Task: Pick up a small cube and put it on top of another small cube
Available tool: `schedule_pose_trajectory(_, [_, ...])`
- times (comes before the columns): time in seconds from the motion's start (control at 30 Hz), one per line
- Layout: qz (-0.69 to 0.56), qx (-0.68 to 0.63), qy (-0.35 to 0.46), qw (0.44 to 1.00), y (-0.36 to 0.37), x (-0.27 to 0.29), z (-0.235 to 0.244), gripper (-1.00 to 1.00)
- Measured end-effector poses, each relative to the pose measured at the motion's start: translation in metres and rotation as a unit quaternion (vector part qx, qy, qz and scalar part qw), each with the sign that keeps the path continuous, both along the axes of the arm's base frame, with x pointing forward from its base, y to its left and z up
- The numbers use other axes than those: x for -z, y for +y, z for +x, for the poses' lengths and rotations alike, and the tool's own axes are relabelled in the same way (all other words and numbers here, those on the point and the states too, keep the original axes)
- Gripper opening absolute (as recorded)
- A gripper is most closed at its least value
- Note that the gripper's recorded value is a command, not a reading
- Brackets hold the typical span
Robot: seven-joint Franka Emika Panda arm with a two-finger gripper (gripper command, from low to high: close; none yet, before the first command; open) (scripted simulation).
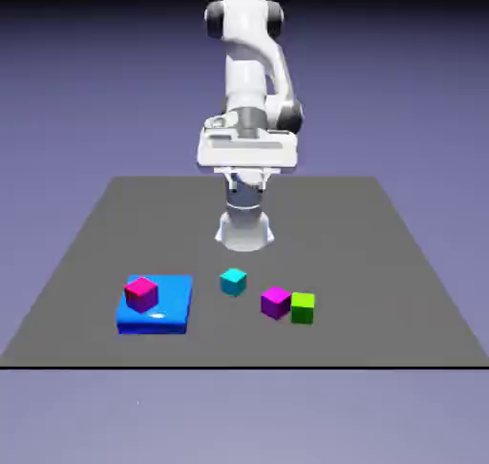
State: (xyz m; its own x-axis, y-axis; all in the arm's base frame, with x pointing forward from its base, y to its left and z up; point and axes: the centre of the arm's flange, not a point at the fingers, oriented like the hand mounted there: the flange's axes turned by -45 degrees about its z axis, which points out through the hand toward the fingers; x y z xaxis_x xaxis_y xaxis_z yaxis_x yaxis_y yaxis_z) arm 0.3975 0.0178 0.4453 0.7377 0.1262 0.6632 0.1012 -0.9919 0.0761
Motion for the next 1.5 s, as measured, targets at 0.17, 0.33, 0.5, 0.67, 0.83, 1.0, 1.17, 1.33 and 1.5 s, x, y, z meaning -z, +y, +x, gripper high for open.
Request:
schedule_pose_trajectory(0.17, [-0.100,-0.115,0.131,0.980,0.053,0.059,0.023,0.00])
schedule_pose_trajectory(0.33, [-0.193,-0.228,0.248,0.921,0.102,0.121,0.030,0.00])
schedule_pose_trajectory(0.5, [-0.278,-0.333,0.346,0.832,0.145,0.182,0.023,0.00])
schedule_pose_trajectory(0.67, [-0.353,-0.426,0.419,0.720,0.183,0.238,0.006,0.00])
schedule_pose_trajectory(0.83, [-0.393,-0.476,0.452,0.644,0.205,0.270,-0.007,0.00])
schedule_pose_trajectory(1.0, [-0.393,-0.476,0.452,0.644,0.179,0.332,-0.011,-1.00])
schedule_pose_trajectory(1.17, [-0.391,-0.475,0.453,0.645,0.203,0.269,-0.007,-1.00])
schedule_pose_trajectory(1.33, [-0.357,-0.397,0.499,0.683,0.120,0.247,-0.023,-1.00])
schedule_pose_trajectory(1.5, [-0.295,-0.317,0.533,0.727,0.045,0.227,-0.055,-1.00])
